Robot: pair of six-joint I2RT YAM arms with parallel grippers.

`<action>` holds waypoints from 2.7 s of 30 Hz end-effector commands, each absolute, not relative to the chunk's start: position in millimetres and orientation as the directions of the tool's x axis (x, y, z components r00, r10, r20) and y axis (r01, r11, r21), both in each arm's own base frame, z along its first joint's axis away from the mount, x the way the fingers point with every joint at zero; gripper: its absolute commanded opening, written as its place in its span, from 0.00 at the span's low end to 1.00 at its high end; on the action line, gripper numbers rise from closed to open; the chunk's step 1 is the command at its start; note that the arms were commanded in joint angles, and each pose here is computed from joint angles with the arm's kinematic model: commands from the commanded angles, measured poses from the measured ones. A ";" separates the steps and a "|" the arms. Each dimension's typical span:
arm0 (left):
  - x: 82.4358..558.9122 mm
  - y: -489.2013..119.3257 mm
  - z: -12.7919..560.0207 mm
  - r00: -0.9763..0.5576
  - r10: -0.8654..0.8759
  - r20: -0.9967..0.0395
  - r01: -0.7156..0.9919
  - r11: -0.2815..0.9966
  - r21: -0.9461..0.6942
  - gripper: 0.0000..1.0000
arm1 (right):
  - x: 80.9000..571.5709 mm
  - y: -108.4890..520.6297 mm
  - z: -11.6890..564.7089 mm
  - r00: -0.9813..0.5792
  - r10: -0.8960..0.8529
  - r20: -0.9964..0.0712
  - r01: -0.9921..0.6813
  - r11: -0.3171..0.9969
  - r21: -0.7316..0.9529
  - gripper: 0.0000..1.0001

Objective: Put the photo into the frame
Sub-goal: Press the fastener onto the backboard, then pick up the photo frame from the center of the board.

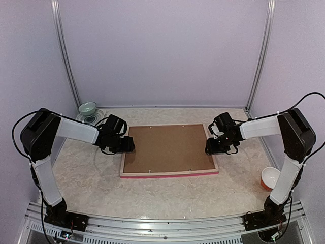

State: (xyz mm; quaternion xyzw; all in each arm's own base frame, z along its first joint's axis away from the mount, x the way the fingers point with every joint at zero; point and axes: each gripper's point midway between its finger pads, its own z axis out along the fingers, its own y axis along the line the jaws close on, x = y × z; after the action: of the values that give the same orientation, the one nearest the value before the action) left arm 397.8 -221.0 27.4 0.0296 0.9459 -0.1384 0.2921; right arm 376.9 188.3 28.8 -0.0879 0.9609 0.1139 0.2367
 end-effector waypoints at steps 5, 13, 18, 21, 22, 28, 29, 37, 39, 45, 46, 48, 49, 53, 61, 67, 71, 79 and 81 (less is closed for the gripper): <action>399.2 -222.8 30.7 -0.819 -0.023 -0.574 0.145 0.958 -0.246 0.63 | 343.1 188.0 12.4 -0.916 -0.183 -0.357 -0.260 0.948 0.181 0.48; 398.7 -220.6 29.2 -0.821 -0.022 -0.571 0.138 0.962 -0.235 0.63 | 339.2 183.7 5.4 -0.917 -0.206 -0.340 -0.272 0.949 0.158 0.40; 399.4 -220.5 29.7 -0.821 -0.022 -0.571 0.137 0.963 -0.234 0.64 | 338.9 181.1 2.3 -0.918 -0.210 -0.337 -0.271 0.952 0.144 0.33; 399.6 -220.5 29.8 -0.821 -0.022 -0.571 0.136 0.963 -0.233 0.64 | 339.3 180.4 2.2 -0.916 -0.213 -0.339 -0.273 0.952 0.138 0.30; 399.6 -220.5 29.6 -0.822 -0.022 -0.570 0.136 0.963 -0.233 0.64 | 339.4 179.8 2.0 -0.916 -0.214 -0.340 -0.273 0.952 0.135 0.30; 399.3 -219.6 30.3 -0.821 -0.022 -0.570 0.134 0.964 -0.230 0.64 | 340.0 178.8 2.6 -0.914 -0.217 -0.342 -0.274 0.953 0.128 0.28; 399.3 -219.7 30.4 -0.821 -0.022 -0.570 0.134 0.964 -0.231 0.64 | 340.4 178.9 2.8 -0.914 -0.216 -0.343 -0.274 0.953 0.128 0.27; 399.2 -218.9 31.5 -0.819 -0.023 -0.573 0.133 0.964 -0.229 0.63 | 341.0 178.6 5.6 -0.912 -0.214 -0.349 -0.272 0.954 0.127 0.23; 398.7 -218.6 31.5 -0.820 -0.024 -0.572 0.132 0.965 -0.229 0.64 | 341.4 178.6 6.3 -0.911 -0.215 -0.352 -0.273 0.954 0.126 0.22; 398.1 -220.5 32.0 -0.820 -0.025 -0.572 0.135 0.962 -0.237 0.64 | 342.1 180.8 10.3 -0.911 -0.212 -0.355 -0.274 0.952 0.136 0.31; 398.4 -220.8 34.0 -0.818 -0.028 -0.575 0.136 0.961 -0.240 0.63 | 342.7 181.1 12.3 -0.910 -0.210 -0.358 -0.274 0.952 0.138 0.39; 399.5 -221.1 38.6 -0.812 -0.034 -0.582 0.135 0.960 -0.244 0.63 | 346.0 180.0 19.5 -0.907 -0.200 -0.372 -0.264 0.956 0.130 0.53; 400.0 -221.4 41.8 -0.809 -0.037 -0.586 0.135 0.959 -0.247 0.64 | 348.5 180.1 25.3 -0.902 -0.196 -0.384 -0.262 0.957 0.128 0.55; 404.7 -221.5 60.2 -0.785 -0.059 -0.616 0.130 0.957 -0.259 0.64 | 359.2 179.0 51.3 -0.880 -0.174 -0.441 -0.247 0.962 0.114 0.66; 404.8 -218.7 101.6 -0.727 -0.097 -0.680 0.134 0.951 -0.278 0.77 | 368.3 171.3 79.2 -0.842 -0.139 -0.521 -0.213 0.973 0.086 0.98; 396.1 -226.6 135.9 -0.673 -0.077 -0.736 0.187 0.945 -0.270 0.99 | 368.3 168.8 94.8 -0.814 -0.117 -0.569 -0.205 0.974 0.093 0.99; 381.2 -248.4 158.0 -0.620 0.002 -0.785 0.305 0.922 -0.239 0.99 | 368.7 169.5 102.1 -0.802 -0.106 -0.588 -0.208 0.972 0.108 0.99; 330.3 -317.5 191.3 -0.410 0.296 -0.863 0.599 0.801 -0.010 0.99 | 366.1 164.6 105.3 -0.793 -0.079 -0.604 -0.200 0.971 0.135 0.99; 313.9 -336.3 186.4 -0.324 0.399 -0.858 0.688 0.722 0.076 0.99 | 365.0 162.8 106.5 -0.789 -0.072 -0.610 -0.197 0.970 0.141 0.99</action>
State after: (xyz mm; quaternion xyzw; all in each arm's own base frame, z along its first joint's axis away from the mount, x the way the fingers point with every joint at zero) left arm 334.3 -308.0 172.2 0.2232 0.8512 -0.1783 0.4403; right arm 365.2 166.6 96.8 -0.0821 0.9469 0.0879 0.2981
